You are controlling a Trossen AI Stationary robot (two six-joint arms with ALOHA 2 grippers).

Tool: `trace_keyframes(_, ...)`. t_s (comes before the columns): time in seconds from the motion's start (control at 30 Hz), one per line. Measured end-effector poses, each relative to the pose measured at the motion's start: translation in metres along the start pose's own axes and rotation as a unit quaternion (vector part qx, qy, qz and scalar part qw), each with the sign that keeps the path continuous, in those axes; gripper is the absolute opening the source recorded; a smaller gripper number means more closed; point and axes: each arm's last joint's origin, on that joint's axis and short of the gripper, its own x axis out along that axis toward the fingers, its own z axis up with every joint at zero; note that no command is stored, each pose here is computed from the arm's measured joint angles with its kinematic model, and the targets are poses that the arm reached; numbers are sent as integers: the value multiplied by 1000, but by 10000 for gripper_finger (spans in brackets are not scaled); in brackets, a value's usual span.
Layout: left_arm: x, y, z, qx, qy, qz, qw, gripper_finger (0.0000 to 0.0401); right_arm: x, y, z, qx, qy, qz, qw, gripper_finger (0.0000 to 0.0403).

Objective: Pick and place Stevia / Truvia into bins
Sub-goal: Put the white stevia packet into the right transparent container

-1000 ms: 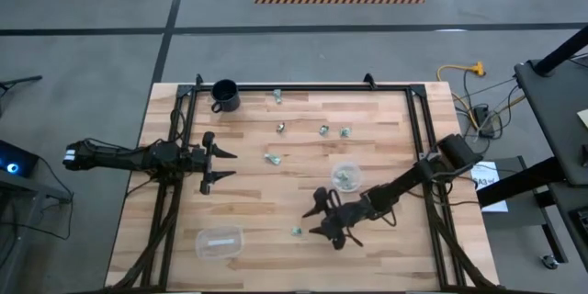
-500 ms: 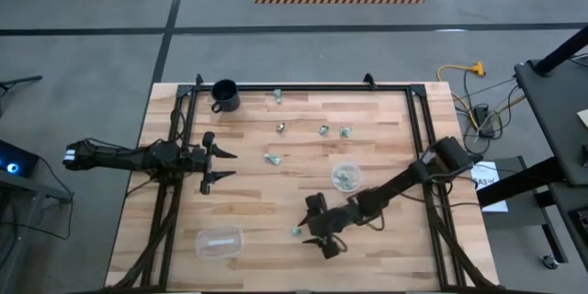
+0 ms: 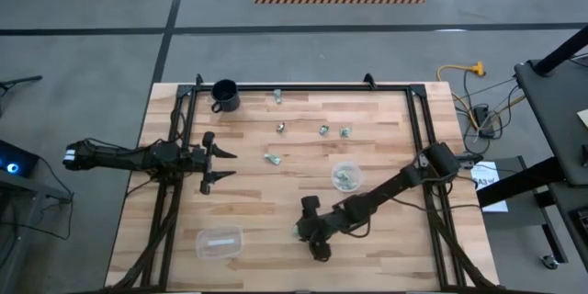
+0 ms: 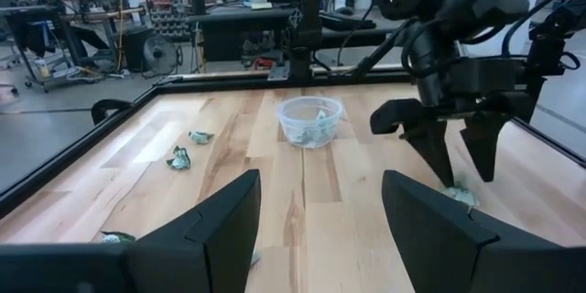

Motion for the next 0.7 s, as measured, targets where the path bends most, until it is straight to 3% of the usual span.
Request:
trace_keyframes(0.5, 0, 0, 0, 0, -2, 0, 1000, 212, 19, -10, -13, 32, -3, -2, 999, 209)
trace_keyframes(0.7, 0, 0, 0, 0, -1, 0, 1000, 212, 21, -15, -13, 37, 1, 12, 999, 150)
